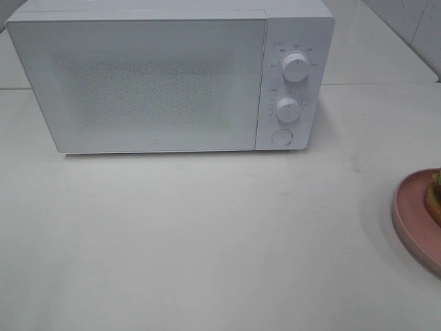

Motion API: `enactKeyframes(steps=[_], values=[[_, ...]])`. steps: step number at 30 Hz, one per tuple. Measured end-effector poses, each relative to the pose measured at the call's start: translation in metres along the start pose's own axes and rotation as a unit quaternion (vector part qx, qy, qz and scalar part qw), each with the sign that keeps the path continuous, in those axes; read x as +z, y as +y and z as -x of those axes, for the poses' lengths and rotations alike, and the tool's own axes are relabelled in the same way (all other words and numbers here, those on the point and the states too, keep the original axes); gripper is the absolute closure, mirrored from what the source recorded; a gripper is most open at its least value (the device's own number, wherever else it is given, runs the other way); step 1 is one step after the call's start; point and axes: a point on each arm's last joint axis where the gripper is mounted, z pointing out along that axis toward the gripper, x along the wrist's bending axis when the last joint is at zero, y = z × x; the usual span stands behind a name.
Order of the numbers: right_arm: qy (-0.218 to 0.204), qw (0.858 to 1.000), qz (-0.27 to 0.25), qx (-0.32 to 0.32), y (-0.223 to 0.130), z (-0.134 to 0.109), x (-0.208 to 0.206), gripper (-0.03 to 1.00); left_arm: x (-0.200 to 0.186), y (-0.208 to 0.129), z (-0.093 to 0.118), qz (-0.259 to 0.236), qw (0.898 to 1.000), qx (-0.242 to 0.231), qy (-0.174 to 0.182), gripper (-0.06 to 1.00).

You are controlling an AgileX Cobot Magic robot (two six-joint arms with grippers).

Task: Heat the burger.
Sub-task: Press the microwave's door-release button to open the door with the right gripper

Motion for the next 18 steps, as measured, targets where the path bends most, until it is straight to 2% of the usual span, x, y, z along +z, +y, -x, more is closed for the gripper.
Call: enactKeyframes(steps=[18], values=[[-0.001,1.000,0.003,0.001,0.041,-0.002,0.046,0.21,0.000,0.000,0.000,0.000,1.000,0.000,0.000,-0.04]])
